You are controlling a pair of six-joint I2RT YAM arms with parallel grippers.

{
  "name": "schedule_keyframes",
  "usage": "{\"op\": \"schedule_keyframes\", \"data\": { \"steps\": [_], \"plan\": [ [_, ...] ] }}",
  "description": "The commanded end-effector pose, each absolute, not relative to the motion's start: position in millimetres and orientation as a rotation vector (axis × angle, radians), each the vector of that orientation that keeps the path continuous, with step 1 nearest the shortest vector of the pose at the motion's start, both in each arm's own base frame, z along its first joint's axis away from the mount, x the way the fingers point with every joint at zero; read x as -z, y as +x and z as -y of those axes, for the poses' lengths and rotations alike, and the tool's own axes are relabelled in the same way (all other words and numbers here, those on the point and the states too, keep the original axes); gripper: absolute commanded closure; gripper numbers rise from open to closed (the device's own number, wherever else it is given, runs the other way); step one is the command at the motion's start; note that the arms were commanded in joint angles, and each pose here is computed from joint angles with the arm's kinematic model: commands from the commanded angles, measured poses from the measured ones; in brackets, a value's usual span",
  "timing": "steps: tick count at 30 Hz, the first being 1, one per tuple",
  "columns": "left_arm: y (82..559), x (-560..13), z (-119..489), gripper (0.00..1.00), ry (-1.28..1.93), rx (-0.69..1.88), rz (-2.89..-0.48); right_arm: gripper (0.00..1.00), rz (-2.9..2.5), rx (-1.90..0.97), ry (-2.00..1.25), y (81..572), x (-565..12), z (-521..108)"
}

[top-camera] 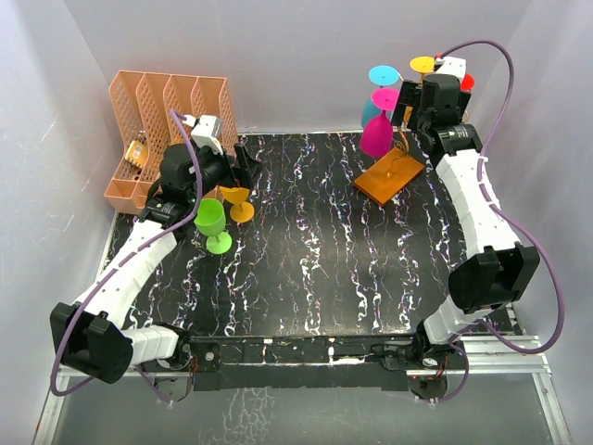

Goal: Take the wine glass off the wine glass rack

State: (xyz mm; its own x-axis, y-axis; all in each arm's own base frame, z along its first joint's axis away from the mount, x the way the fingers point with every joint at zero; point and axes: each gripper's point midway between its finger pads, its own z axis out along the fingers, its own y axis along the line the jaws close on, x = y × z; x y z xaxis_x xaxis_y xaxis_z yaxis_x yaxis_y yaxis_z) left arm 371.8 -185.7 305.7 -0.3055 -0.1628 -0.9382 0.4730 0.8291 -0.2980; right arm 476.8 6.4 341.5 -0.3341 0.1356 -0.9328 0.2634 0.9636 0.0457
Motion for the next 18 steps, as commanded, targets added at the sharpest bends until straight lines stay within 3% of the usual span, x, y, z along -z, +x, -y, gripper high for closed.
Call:
{"op": "schedule_keyframes", "data": {
  "steps": [1,18],
  "plan": [
    [374,-312,188,0.03,0.247,0.663,-1.750,0.02,-1.844,0.143,0.320,463,-373,7],
    [376,-308,191,0.03,0.244,0.683,-1.765,0.02,-1.821,0.216,0.348,420,-386,37]
  ]
}}
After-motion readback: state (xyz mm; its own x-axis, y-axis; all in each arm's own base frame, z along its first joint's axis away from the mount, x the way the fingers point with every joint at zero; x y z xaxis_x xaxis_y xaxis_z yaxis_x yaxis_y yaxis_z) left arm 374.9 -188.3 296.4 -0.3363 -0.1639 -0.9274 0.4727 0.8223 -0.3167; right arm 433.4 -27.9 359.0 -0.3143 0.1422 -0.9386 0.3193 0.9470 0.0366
